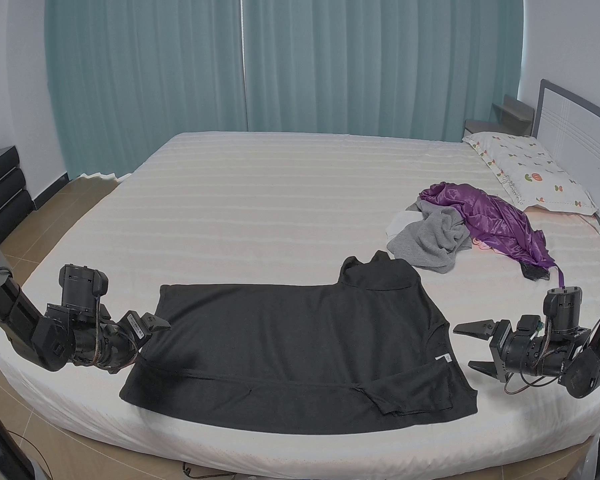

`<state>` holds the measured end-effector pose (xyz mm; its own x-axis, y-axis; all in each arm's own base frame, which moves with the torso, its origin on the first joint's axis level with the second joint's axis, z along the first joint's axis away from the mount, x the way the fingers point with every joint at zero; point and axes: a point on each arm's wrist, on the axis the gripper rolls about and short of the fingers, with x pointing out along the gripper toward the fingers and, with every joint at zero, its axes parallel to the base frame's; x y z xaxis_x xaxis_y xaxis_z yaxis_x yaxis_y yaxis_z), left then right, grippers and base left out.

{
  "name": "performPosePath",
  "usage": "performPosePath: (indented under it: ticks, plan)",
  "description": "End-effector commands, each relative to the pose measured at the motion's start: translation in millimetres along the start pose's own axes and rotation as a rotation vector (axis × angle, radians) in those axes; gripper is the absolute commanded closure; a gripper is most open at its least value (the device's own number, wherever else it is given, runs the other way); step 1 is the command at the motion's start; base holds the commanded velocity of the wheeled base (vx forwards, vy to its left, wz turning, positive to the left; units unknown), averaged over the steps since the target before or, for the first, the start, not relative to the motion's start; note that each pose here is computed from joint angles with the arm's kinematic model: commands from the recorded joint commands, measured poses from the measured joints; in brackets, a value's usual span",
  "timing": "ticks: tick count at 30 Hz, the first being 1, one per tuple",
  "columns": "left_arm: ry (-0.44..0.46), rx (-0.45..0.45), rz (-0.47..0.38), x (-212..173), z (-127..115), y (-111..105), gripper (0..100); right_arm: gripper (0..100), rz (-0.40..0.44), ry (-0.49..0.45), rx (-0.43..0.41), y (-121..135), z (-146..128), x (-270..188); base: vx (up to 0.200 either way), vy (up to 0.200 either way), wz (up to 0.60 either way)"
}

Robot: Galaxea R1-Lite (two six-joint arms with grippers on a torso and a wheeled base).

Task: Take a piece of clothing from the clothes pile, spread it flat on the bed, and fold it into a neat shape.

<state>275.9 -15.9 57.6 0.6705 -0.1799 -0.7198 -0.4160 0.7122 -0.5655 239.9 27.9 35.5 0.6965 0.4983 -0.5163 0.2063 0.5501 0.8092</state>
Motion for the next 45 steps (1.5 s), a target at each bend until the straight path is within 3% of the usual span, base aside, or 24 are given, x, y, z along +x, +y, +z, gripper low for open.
performPosePath:
  ticks: [1,7,22,23,27,31,36,45]
  plan:
    - [0.006,0.009,0.014,1.7,-2.5,2.4,0,0,-0.004,0.006,0.002,-1.0,-0.7,1.4,0.000,0.000,0.00]
    - [0.007,0.010,0.037,5.2,-3.7,4.8,0,0,-0.012,0.009,0.001,-2.7,-1.3,2.4,0.000,0.000,0.00]
    - [-0.009,-0.018,0.152,61.2,8.5,14.7,0,0,-0.017,-0.001,-0.012,-3.6,-1.5,4.9,0.000,0.000,0.00]
    - [-0.011,-0.018,0.152,62.2,9.1,14.3,100,0,-0.013,-0.002,-0.021,-3.0,-1.5,5.1,0.000,0.000,0.00]
    - [-0.019,-0.031,0.154,59.5,11.8,15.2,100,0,0.005,-0.018,-0.087,-1.1,0.0,4.3,0.000,0.000,0.00]
    - [-0.030,-0.032,0.147,53.4,13.2,13.9,100,0,-0.004,-0.006,-0.093,-4.1,0.0,11.3,0.000,0.000,0.00]
    - [-0.046,-0.038,0.139,43.4,16.0,13.4,100,0,-0.026,0.006,-0.197,-12.8,6.1,29.3,0.000,0.000,0.00]
    - [-0.031,-0.040,0.147,45.2,13.9,15.0,100,0,-0.022,0.037,-0.271,-15.8,6.9,50.9,0.000,0.000,0.00]
